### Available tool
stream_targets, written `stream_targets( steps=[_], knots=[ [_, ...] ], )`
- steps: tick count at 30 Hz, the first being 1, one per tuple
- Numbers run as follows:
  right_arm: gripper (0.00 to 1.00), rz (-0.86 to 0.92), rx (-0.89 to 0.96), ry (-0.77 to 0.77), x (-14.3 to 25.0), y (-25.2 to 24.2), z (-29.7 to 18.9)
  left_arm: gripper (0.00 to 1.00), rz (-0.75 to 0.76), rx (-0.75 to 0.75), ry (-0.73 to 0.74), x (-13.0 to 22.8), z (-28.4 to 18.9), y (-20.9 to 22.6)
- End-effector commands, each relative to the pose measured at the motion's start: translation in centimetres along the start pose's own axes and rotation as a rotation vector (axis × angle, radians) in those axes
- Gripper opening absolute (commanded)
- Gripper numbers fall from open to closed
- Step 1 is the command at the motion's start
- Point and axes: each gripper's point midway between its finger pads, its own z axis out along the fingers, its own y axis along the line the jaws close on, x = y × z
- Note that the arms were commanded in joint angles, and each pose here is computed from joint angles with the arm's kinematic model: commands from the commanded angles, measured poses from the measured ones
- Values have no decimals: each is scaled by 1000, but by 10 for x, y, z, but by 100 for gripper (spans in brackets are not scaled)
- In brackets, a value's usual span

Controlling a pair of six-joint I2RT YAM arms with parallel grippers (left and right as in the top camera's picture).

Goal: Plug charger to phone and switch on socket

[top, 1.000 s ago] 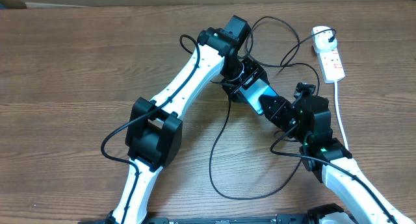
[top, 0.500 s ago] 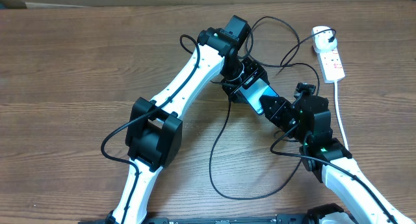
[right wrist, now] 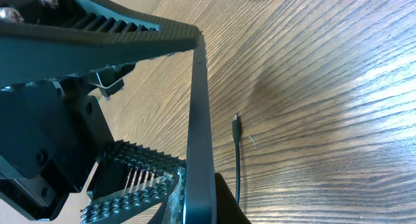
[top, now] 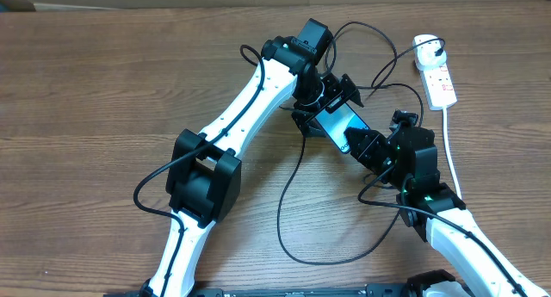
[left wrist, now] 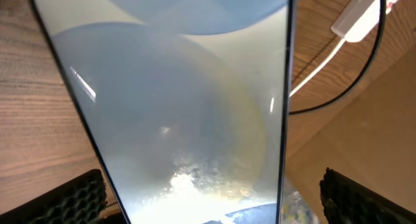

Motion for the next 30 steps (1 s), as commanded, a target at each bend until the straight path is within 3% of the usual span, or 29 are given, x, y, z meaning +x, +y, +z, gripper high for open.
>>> stream_targets(
  steps=[1, 9, 17, 25, 30],
  knots=[
    [4, -13, -26, -15, -5, 10, -1, 100, 80, 21, -29, 0, -8, -10],
    [4, -14, -42, -31, -9, 13, -2, 100, 127, 49, -84, -26, -26, -8],
    [4, 67, -52, -120, -39, 9, -14, 100, 185, 209, -112, -61, -100, -6],
    [4, 149, -255, -79, -45, 49, -23, 100, 652, 631, -3, -37, -186, -32],
    [4, 269, -361, -39, -47, 72, -30, 100, 687, 681, 36, -28, -194, -28]
  ],
)
